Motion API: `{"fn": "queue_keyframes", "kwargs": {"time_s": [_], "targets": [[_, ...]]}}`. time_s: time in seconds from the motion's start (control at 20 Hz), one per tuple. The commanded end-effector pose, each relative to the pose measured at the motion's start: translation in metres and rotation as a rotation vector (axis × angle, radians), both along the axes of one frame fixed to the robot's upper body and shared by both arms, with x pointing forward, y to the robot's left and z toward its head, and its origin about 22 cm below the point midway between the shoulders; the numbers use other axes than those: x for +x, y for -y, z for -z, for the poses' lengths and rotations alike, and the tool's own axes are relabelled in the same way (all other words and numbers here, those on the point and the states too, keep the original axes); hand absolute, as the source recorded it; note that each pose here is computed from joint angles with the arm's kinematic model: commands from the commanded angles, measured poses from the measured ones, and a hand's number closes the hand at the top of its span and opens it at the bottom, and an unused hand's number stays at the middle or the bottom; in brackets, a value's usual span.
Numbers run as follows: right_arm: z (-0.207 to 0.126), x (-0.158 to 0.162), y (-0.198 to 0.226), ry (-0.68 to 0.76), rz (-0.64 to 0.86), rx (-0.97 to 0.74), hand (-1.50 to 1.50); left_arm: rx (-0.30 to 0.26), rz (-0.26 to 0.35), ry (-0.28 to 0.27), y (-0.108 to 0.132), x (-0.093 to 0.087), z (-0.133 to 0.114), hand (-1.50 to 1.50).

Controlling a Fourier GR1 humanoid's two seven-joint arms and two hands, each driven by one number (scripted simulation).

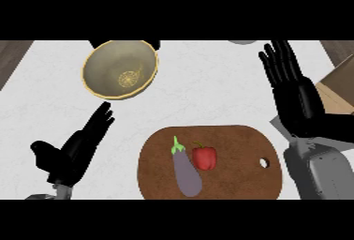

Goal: Pick the bell pepper from the cutting board and place it in the cardboard box

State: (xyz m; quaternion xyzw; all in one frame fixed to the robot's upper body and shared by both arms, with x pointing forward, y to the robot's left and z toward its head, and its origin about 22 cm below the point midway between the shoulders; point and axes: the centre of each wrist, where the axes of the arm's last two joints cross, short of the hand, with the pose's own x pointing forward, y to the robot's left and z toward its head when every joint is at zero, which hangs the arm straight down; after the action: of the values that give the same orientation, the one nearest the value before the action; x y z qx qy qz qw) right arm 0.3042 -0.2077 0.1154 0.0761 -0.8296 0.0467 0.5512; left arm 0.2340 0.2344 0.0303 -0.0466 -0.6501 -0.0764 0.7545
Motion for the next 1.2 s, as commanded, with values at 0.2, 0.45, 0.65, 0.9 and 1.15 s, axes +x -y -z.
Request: {"fn": "queue_keyframes", "kwargs": {"time_s": [0.2,0.45,0.65,0.9,1.15], "targets": [[0.086,-0.045,-0.022,-0.219,0.365,-0.305,-1.50,0.178,0.039,0.193,-0.002,0.024,-0.027,0.00],[0.112,-0.058,0.047,-0.128,0.551,-0.790,-1.50,0.195,0.047,0.176,-0.009,0.018,-0.024,0.00],[0.133,-0.080,0.045,-0.007,0.561,-1.080,-1.50,0.203,0.049,0.187,-0.008,0.022,-0.026,0.00],[0.129,-0.101,0.017,0.080,0.609,-1.201,-1.50,0.219,0.036,0.159,-0.010,0.019,-0.015,0.00],[0.131,-0.129,-0.020,-0.046,0.580,-1.301,-1.50,0.208,0.047,0.174,-0.003,0.021,-0.019,0.00]]}}
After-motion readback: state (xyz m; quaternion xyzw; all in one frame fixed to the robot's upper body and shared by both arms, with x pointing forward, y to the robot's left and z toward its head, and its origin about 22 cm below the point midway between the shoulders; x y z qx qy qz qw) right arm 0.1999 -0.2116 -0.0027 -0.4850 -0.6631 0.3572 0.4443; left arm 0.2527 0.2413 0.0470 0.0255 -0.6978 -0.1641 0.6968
